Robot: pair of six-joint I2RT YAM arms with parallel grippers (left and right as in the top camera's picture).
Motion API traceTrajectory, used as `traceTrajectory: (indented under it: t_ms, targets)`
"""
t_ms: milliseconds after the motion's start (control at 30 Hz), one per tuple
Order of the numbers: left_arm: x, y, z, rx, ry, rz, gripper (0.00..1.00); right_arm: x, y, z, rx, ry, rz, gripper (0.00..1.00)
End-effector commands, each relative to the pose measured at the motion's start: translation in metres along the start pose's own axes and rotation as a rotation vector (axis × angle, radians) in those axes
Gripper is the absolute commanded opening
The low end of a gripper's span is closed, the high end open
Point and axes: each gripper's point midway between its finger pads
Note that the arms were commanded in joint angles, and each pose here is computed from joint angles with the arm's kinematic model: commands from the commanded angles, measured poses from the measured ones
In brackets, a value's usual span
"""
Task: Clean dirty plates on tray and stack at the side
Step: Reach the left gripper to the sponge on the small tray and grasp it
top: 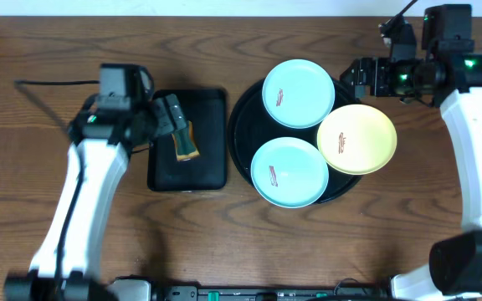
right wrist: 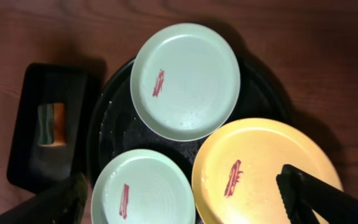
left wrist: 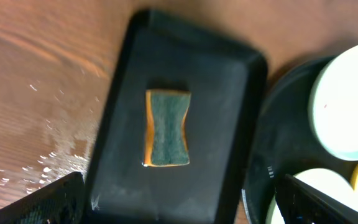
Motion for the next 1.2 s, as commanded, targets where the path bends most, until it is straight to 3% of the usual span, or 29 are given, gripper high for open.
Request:
traceTrajectory:
  t_ms: [0,67,133,233,500,567,733,767,833,933,1100,1167]
  targets:
    - [0.016,-0.005,0.041,-0.006,0.123,-0.019,1.0,-0.005,0.003,0.001,-0.036,0.002,0.012,0.93]
    - [0.025,0.001,0.064,-0.054,0.176,-0.055,0.92,-0.003,0.004,0.006,-0.037,0.013,0.012,0.91]
    - [0.034,0.007,0.088,-0.083,0.225,-0.089,0.74,-0.002,0.006,0.008,-0.039,0.02,0.004,0.9]
    - [0.048,0.006,0.117,-0.074,0.291,-0.115,0.55,-0.001,0.01,0.009,-0.044,0.021,-0.005,0.9]
    - [0.087,0.009,0.157,-0.112,0.435,-0.092,0.25,-0.005,0.014,0.01,-0.052,0.002,-0.021,0.9]
    - [0.093,0.012,0.162,-0.125,0.453,-0.076,0.08,-0.007,0.015,0.01,-0.054,-0.005,-0.024,0.9]
    - [0.079,0.007,0.146,-0.116,0.435,-0.063,0.07,-0.008,0.015,0.01,-0.054,-0.01,-0.027,0.9]
    - [0.073,0.005,0.14,-0.112,0.42,-0.063,0.11,-0.009,0.015,0.01,-0.055,-0.013,-0.028,0.9]
    - [0.06,0.001,0.126,-0.101,0.38,-0.059,0.38,-0.011,0.015,0.01,-0.052,-0.02,-0.03,0.9]
    - [0.045,-0.001,0.113,-0.1,0.317,-0.041,0.54,-0.013,0.013,0.01,-0.044,-0.03,-0.034,0.91]
    - [0.025,0.015,0.119,-0.182,0.218,0.044,0.53,-0.014,0.014,0.01,-0.045,-0.034,-0.036,0.91]
    - [0.022,0.016,0.128,-0.182,0.192,0.075,0.48,-0.014,0.014,0.01,-0.046,-0.035,-0.036,0.91]
Point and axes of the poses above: each gripper's point midway between its finger pads, its own z axis out along the fingers, its own y axis along the line the jaws close on, x = y × z, and after that the axes turned 13 degrees about z, right-handed
